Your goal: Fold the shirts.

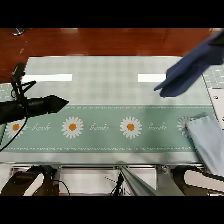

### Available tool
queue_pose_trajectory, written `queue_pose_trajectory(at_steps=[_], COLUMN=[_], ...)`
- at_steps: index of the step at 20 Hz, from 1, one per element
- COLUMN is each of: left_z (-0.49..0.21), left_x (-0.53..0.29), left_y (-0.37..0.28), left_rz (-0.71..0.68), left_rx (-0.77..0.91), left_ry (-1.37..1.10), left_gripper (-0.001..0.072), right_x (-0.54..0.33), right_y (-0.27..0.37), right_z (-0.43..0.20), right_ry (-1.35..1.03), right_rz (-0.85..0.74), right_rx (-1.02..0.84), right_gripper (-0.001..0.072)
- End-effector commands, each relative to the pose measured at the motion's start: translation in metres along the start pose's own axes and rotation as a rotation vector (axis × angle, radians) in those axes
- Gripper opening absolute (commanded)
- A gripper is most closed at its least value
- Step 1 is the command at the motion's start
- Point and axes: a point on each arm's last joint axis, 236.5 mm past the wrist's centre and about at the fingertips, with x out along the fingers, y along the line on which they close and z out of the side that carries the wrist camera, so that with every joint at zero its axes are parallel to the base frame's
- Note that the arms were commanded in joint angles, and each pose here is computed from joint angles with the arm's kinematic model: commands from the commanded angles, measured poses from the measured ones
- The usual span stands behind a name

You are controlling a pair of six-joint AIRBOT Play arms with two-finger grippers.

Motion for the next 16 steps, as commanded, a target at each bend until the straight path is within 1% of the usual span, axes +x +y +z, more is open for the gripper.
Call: queue_pose_trajectory(at_steps=[1,5,8,9,12,13,14,15,16], left_z=[-0.01,-0.013,-0.014,-0.013,-0.013,-0.014,-0.014,-0.015,-0.015], left_x=[0.011,0.02,0.023,0.024,0.027,0.028,0.029,0.03,0.031], left_y=[-0.005,-0.011,-0.015,-0.014,-0.012,-0.011,-0.011,-0.01,-0.009], left_rz=[-0.013,-0.026,-0.031,-0.031,-0.029,-0.028,-0.027,-0.026,-0.024], left_rx=[0.01,0.028,0.037,0.033,0.026,0.023,0.021,0.019,0.017], left_ry=[0.049,0.062,0.063,0.065,0.069,0.073,0.076,0.079,0.083], left_gripper=[0.0021,0.0021,0.0021,0.0021,0.0021,0.0021,0.0021,0.0021,0.002], right_x=[-0.041,-0.063,-0.091,-0.102,-0.145,-0.148,-0.144,-0.137,-0.131], right_y=[-0.068,-0.139,-0.178,-0.189,-0.227,-0.23,-0.229,-0.229,-0.231], right_z=[-0.034,-0.105,-0.157,-0.176,-0.251,-0.271,-0.283,-0.294,-0.302], right_ry=[0.025,0.046,0.01,-0.003,0.002,0.0,0.005,0.027,0.055], right_rz=[-0.13,-0.337,-0.48,-0.543,-0.826,-0.868,-0.869,-0.867,-0.869], right_rx=[0.192,0.434,0.601,0.651,0.819,0.888,0.921,0.943,0.958], right_gripper=[0.0029,0.0029,0.0029,0.003,0.003,0.003,0.004,0.0217,0.0553])
